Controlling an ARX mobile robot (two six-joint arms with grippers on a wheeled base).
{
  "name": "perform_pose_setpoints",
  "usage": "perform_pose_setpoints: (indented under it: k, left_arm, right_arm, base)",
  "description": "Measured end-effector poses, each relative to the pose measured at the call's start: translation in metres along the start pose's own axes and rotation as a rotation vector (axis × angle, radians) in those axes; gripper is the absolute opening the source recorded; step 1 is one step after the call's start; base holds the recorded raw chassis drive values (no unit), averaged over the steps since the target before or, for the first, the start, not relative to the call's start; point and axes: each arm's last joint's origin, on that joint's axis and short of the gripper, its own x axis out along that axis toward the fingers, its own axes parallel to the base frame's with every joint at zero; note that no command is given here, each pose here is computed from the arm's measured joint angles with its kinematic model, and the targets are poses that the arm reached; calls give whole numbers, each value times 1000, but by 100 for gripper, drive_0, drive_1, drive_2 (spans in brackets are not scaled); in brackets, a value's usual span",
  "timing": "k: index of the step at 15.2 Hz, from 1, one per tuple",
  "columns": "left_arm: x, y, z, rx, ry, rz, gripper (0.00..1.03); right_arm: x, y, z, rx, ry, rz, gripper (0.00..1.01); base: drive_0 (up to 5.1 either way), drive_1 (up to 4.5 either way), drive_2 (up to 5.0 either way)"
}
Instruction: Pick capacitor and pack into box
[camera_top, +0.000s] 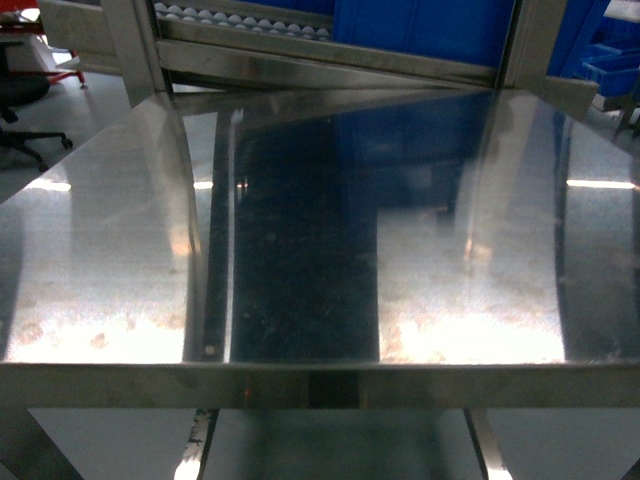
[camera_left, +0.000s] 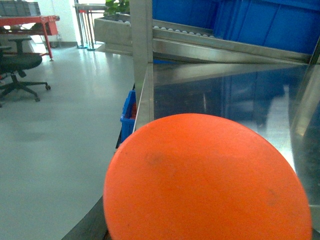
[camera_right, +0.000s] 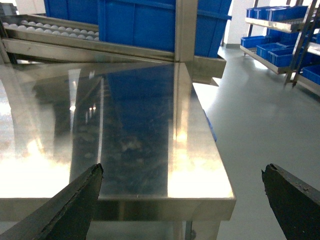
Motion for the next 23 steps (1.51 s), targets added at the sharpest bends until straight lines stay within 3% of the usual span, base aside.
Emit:
perform_pose_setpoints:
  k: [23]
  left_arm:
    - [0, 0, 0, 0, 2, 0, 44]
  right_arm:
    - [0, 0, 0, 0, 1, 0, 98]
  base:
    - [0, 0, 0]
